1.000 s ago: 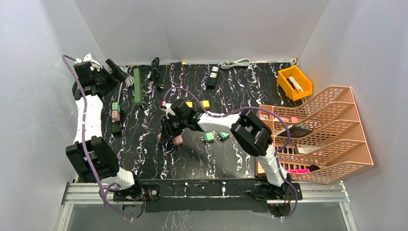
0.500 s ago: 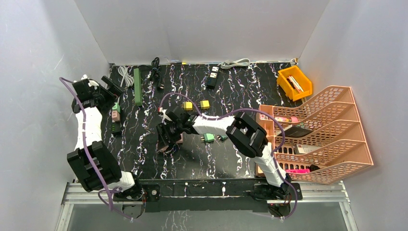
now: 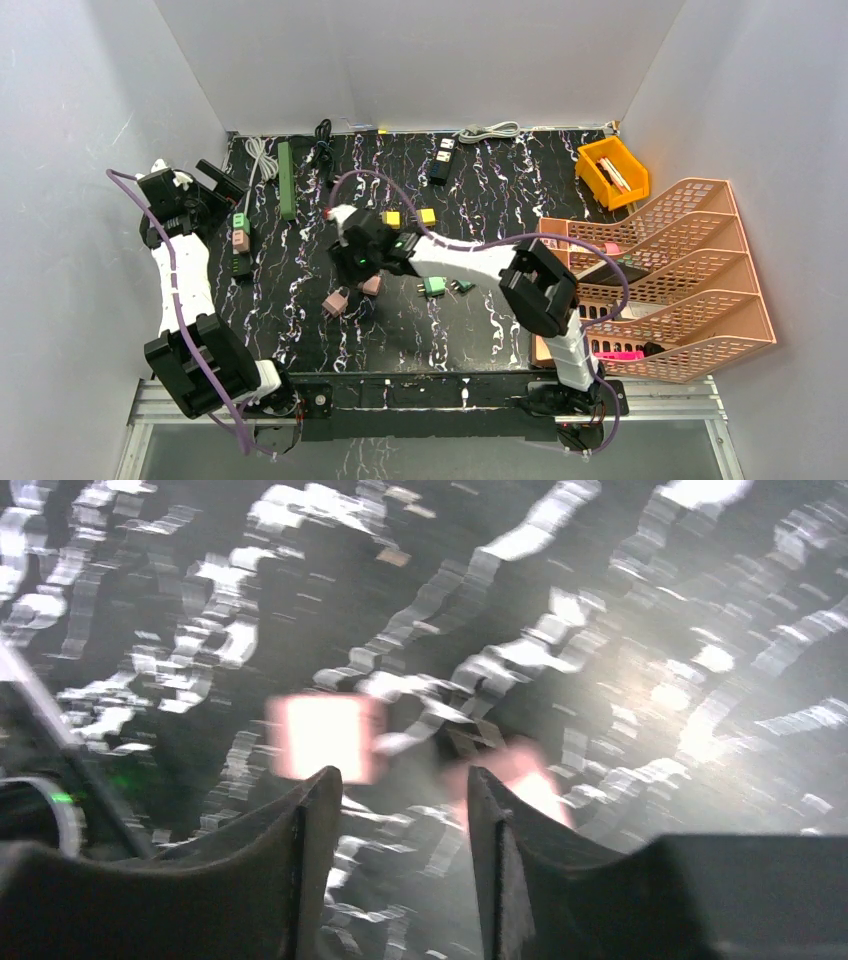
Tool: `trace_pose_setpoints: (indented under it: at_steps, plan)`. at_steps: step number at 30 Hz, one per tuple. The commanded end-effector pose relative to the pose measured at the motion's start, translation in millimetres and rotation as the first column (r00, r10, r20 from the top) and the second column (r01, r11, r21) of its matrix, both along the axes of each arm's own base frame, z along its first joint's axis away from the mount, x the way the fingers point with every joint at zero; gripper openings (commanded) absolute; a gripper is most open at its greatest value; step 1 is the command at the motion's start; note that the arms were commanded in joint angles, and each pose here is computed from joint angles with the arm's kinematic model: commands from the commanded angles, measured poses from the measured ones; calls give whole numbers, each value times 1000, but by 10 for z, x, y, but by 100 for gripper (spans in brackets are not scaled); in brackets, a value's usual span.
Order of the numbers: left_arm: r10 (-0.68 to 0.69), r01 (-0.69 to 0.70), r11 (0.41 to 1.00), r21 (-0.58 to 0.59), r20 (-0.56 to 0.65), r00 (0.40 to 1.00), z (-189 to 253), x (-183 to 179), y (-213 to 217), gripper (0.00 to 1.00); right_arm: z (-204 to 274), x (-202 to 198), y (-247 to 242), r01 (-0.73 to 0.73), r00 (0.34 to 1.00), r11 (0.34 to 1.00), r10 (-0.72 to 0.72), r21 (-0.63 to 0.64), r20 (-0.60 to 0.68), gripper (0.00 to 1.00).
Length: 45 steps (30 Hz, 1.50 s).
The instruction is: Pull the plug off the socket
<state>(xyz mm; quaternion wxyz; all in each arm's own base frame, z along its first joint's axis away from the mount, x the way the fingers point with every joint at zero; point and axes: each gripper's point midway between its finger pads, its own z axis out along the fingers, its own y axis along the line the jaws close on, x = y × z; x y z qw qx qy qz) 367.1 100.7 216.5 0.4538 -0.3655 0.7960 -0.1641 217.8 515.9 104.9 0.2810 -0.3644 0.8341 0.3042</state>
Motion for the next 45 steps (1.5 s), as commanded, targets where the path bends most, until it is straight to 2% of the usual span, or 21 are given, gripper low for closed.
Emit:
trace_pose_setpoints:
  at_steps: [1, 3, 9, 18, 38, 43, 45]
  plan:
    - [2, -3, 1000, 9, 27, 1000, 95, -37, -4, 98, -154, 649, -702, 192, 981, 981, -193, -37, -8, 51]
    - [-2, 2, 1000, 6, 26, 1000, 85, -29, -10, 98, -281, 693, -824, 208, 977, 977, -210, -50, -44, 40]
    - [-6, 5, 1000, 9, 30, 1000, 76, -33, -14, 98, -542, 569, -856, 182, 975, 980, -191, -78, -113, 31]
    - [-16, 16, 1000, 9, 33, 999, 73, -32, -30, 98, -685, 591, -709, 161, 975, 985, -169, -68, -146, 33]
    - [-21, 21, 1000, 18, 31, 999, 34, -33, -23, 98, -673, 250, -344, -12, 984, 1000, 8, -18, -178, 35]
    - [-24, 23, 1000, 19, 31, 999, 31, -33, -26, 98, -581, 199, -311, -60, 987, 998, 59, -4, -150, 36]
    - [-25, 24, 1000, 19, 31, 999, 34, -31, -29, 98, -468, 269, -295, -57, 993, 998, 57, 7, -101, 38]
